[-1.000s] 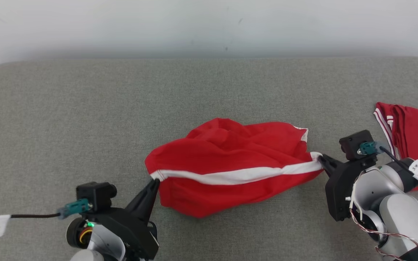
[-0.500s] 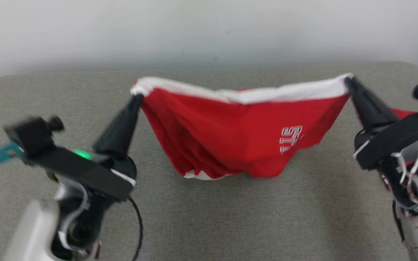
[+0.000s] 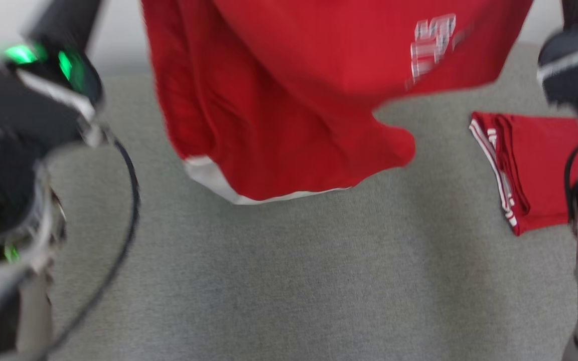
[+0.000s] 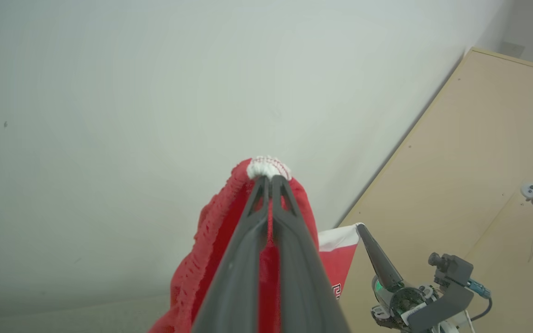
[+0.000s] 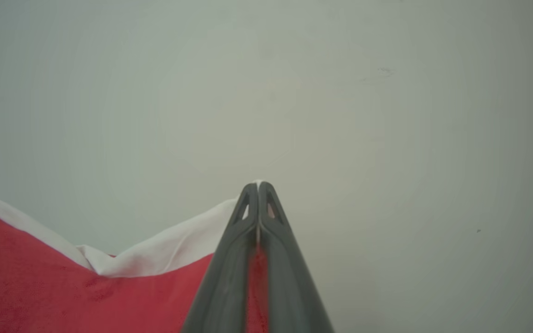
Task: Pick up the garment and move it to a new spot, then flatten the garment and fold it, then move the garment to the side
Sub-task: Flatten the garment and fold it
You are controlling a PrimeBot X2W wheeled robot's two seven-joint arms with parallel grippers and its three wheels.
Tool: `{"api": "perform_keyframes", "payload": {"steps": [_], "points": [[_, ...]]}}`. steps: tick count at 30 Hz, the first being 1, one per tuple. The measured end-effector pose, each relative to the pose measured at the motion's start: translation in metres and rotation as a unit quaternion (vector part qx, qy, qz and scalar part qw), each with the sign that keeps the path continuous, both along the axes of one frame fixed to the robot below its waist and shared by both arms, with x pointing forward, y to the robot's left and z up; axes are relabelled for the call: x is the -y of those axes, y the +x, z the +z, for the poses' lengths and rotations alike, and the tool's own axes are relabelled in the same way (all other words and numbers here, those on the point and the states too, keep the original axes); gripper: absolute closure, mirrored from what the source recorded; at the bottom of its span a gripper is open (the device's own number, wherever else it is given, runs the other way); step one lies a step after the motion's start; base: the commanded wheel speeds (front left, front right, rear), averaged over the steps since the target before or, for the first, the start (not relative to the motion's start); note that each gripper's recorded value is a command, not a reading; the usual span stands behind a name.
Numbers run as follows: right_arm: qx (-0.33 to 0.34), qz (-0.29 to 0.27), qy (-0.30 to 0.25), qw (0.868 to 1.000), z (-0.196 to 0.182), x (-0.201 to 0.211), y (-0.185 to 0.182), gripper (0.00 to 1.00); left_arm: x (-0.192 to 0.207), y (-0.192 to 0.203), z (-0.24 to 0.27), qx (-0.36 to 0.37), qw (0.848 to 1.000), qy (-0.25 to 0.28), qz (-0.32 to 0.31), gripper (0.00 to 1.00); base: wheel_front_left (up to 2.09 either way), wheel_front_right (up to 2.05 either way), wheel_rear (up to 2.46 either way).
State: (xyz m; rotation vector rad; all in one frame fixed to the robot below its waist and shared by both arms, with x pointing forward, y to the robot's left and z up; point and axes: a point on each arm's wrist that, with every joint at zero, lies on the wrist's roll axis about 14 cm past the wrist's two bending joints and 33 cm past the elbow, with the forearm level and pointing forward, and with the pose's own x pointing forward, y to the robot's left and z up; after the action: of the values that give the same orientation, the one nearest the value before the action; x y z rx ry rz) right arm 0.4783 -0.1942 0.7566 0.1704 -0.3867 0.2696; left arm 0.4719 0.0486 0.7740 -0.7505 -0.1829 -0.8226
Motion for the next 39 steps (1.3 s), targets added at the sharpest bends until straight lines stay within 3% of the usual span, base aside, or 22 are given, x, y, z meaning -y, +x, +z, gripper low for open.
{"api": "perform_keyframes", "payload": {"steps": [3,10,15,19,24,28,29,32,36,39], "points": [[0.009,-0.016,-0.015,1.0,0.006,0.002,0.028,1.0,-0.01,0.036,0.009,0.0,0.999,-0.024,0.035,1.0,0.0,0.0,0.0],[-0.027,-0.052,-0.029,0.998,-0.032,0.0,0.119,1.0,-0.029,0.145,-0.046,-0.026,0.989,0.027,0.145,1.0,0.0,0.0,0.0],[0.061,-0.095,-0.01,0.994,-0.004,0.017,0.153,1.0,-0.038,0.186,-0.034,0.051,0.979,-0.009,0.195,1.0,0.0,0.0,0.0],[0.097,-0.114,-0.023,0.988,0.002,0.023,0.169,1.0,-0.027,0.191,-0.013,0.1,0.976,-0.091,0.17,1.0,0.0,0.0,0.0],[0.029,-0.114,-0.089,0.989,-0.048,0.021,0.194,1.0,-0.016,0.203,-0.048,0.087,0.983,-0.065,0.15,1.0,0.0,0.0,0.0],[-0.086,-0.077,-0.137,0.984,-0.141,0.004,0.203,1.0,-0.01,0.213,-0.149,0.003,0.989,0.027,0.145,1.0,0.0,0.0,0.0],[-0.139,-0.053,-0.144,0.978,-0.187,-0.005,0.198,1.0,-0.013,0.208,-0.203,-0.046,0.986,0.061,0.149,1.0,0.0,0.0,0.0],[-0.193,-0.025,-0.151,0.969,-0.232,-0.015,0.179,1.0,-0.019,0.187,-0.268,-0.108,0.978,0.093,0.15,1.0,0.0,0.0,0.0],[-0.242,-0.01,-0.152,0.958,-0.257,-0.004,0.145,1.0,-0.032,0.144,-0.321,-0.199,0.965,0.059,0.16,1.0,0.0,0.0,0.0],[-0.272,0.004,-0.158,0.949,-0.265,-0.004,0.119,1.0,-0.034,0.118,-0.328,-0.227,0.96,0.043,0.159,1.0,0.0,0.0,0.0]]}}
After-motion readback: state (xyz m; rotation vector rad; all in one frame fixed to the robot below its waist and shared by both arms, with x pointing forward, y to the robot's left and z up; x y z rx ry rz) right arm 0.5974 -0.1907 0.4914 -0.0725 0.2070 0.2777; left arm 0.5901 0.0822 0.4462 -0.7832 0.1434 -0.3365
